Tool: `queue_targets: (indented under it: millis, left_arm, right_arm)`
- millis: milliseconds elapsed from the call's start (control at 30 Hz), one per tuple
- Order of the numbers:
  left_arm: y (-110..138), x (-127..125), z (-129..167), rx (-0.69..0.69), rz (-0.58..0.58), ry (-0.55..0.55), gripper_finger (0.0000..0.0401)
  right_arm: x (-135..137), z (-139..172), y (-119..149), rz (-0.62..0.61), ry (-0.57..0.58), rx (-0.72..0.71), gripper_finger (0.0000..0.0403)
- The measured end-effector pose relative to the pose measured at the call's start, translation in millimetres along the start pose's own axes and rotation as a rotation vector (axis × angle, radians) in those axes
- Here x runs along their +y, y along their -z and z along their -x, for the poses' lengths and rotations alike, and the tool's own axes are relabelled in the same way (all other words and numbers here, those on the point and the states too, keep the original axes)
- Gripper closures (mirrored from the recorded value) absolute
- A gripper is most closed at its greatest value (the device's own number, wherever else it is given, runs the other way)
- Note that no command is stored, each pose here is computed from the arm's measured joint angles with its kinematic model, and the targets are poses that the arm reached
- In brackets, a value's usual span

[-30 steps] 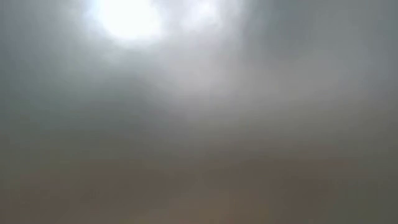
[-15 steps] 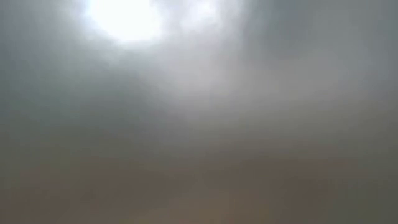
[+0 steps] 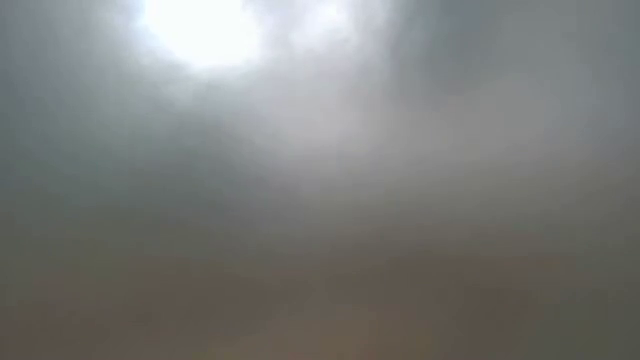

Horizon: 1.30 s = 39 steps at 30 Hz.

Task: Sort silverware by color (type)
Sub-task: Put the blue fork into the yellow bin

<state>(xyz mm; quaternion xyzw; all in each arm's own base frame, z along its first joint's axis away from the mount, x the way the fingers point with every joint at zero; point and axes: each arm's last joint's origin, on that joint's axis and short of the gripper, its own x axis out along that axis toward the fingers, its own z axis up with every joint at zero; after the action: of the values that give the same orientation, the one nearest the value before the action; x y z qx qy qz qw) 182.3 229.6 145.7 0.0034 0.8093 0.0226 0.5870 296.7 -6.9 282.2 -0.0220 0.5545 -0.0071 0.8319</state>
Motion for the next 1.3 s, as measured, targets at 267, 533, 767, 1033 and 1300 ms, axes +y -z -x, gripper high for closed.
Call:
queue_targets:
  millis: [267,533,767,1033,1300]
  left_arm:
    - [0,1,1,-0.006,0.008,-0.010,0.0310]
    - [-1,0,1,0.003,0.004,-0.022,0.0310]
    - [-15,-5,9,0.012,-0.030,-0.044,0.0310]
    - [-27,-11,19,-0.028,-0.013,0.009,0.0310]
    - [-28,-13,28,-0.044,0.008,0.058,0.0310]
  right_arm:
    - [0,0,0,0.029,0.000,-0.001,0.0321]
    - [0,0,-1,0.035,0.001,-0.006,0.0321]
    - [0,0,-2,0.044,0.001,-0.016,0.0321]
    - [0,0,-2,0.034,0.001,-0.016,0.0321]
    - [-1,0,-2,0.067,0.002,-0.017,0.0321]
